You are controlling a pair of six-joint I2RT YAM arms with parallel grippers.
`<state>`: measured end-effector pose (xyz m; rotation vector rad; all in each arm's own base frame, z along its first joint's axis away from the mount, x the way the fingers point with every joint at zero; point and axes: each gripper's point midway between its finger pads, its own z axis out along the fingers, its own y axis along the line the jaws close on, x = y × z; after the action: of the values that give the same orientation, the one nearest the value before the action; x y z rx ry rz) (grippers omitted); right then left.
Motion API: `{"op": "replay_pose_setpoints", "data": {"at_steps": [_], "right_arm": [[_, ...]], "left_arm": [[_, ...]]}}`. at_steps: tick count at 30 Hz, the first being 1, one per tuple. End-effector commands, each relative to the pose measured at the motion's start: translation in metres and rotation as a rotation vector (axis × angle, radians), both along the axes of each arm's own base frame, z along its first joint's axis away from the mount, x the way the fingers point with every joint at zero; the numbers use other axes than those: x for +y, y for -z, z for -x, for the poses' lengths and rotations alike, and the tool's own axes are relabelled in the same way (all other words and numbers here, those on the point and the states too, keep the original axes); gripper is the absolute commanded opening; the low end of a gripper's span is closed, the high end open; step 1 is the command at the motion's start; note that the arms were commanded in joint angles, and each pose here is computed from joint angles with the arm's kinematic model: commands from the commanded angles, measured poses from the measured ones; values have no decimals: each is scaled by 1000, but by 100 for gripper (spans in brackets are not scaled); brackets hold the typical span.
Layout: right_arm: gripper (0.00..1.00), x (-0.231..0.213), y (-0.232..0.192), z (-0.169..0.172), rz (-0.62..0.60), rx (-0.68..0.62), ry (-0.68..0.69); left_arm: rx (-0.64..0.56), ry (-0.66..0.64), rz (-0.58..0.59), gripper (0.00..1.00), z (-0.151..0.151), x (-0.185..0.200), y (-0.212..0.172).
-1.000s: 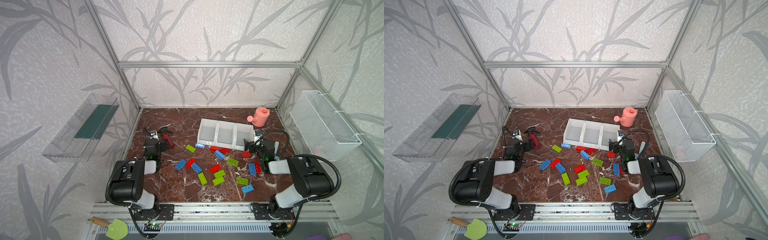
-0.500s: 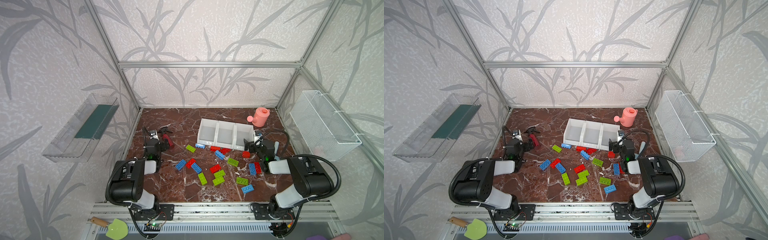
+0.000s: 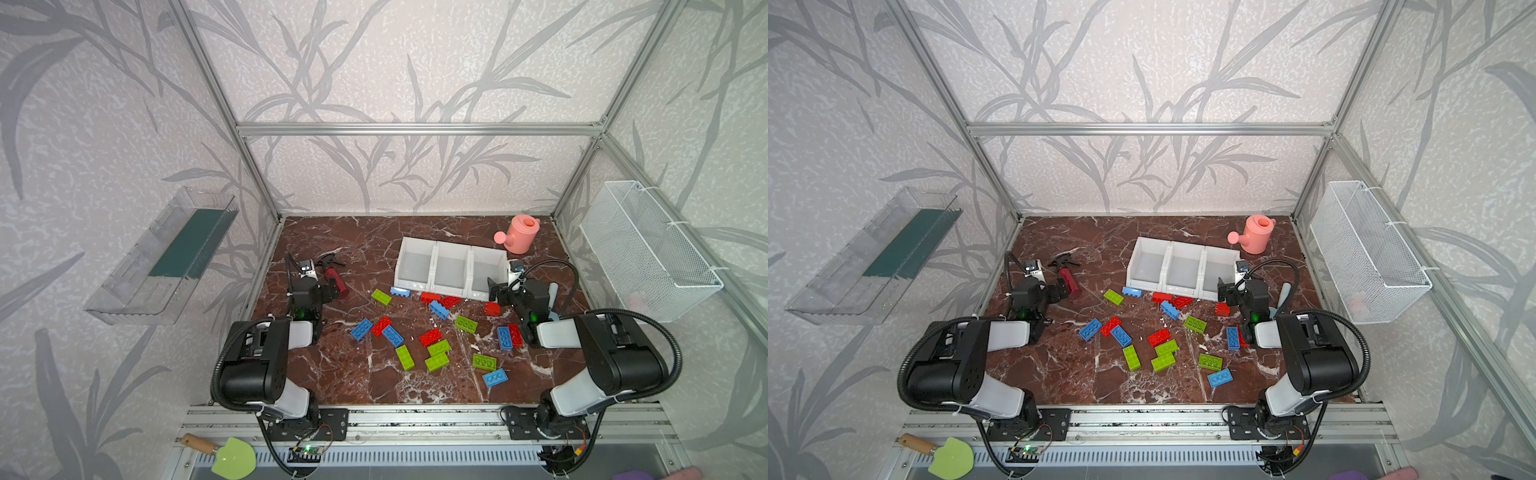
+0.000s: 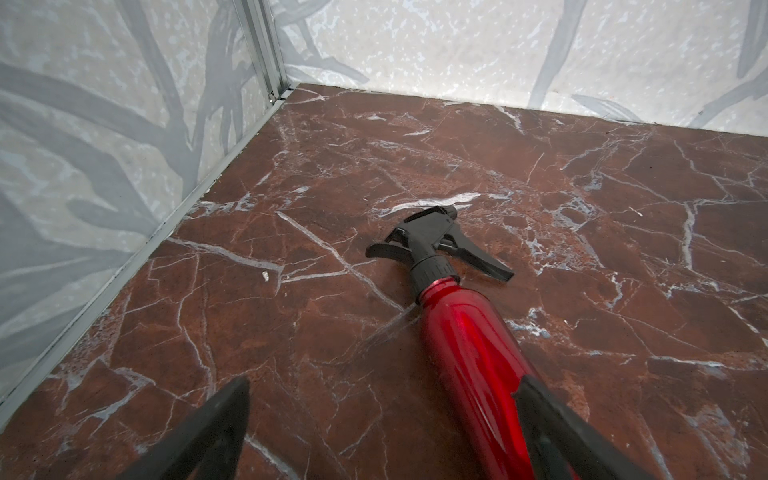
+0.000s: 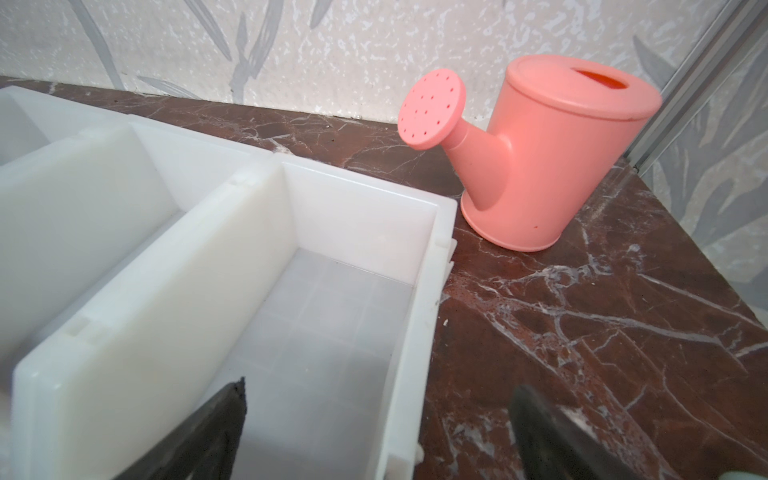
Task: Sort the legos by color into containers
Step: 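Move the right gripper toward the blue bricks beside the white bin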
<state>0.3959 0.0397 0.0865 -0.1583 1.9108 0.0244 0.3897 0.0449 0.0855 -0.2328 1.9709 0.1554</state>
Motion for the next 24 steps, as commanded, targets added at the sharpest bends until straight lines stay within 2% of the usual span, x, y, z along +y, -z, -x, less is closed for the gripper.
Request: {"op": "replay_pose_setpoints", "data": {"at_steps": [1, 2, 4, 6, 7, 13, 16, 20, 24], "right_arm": [[99, 4, -19, 4, 42, -58, 5], [99, 4, -27, 7, 65, -62, 23], [99, 8, -45, 16, 85, -19, 37], [99, 10, -70, 23, 50, 1, 48], [99, 12, -83, 27, 21, -1, 51], [99, 47, -132, 60, 2, 30, -28], [100, 83, -144, 79, -22, 92, -144], [100, 142, -135, 107, -36, 230, -344], [98, 195, -103, 138, 66, 364, -515]], "left_arm": [[-29, 1, -9, 99, -5, 0, -11], [-30, -16, -14, 99, -7, 3, -17], [58, 0, -7, 99, -7, 0, -27], [60, 4, -26, 99, -7, -5, -45], [44, -35, -17, 99, -6, -3, -58], [104, -130, 144, 99, 11, -17, -131], [97, -160, 202, 99, 34, -24, -167], [39, -70, 309, 99, 71, -40, -200], [23, -14, 339, 99, 105, -46, -207]]}}
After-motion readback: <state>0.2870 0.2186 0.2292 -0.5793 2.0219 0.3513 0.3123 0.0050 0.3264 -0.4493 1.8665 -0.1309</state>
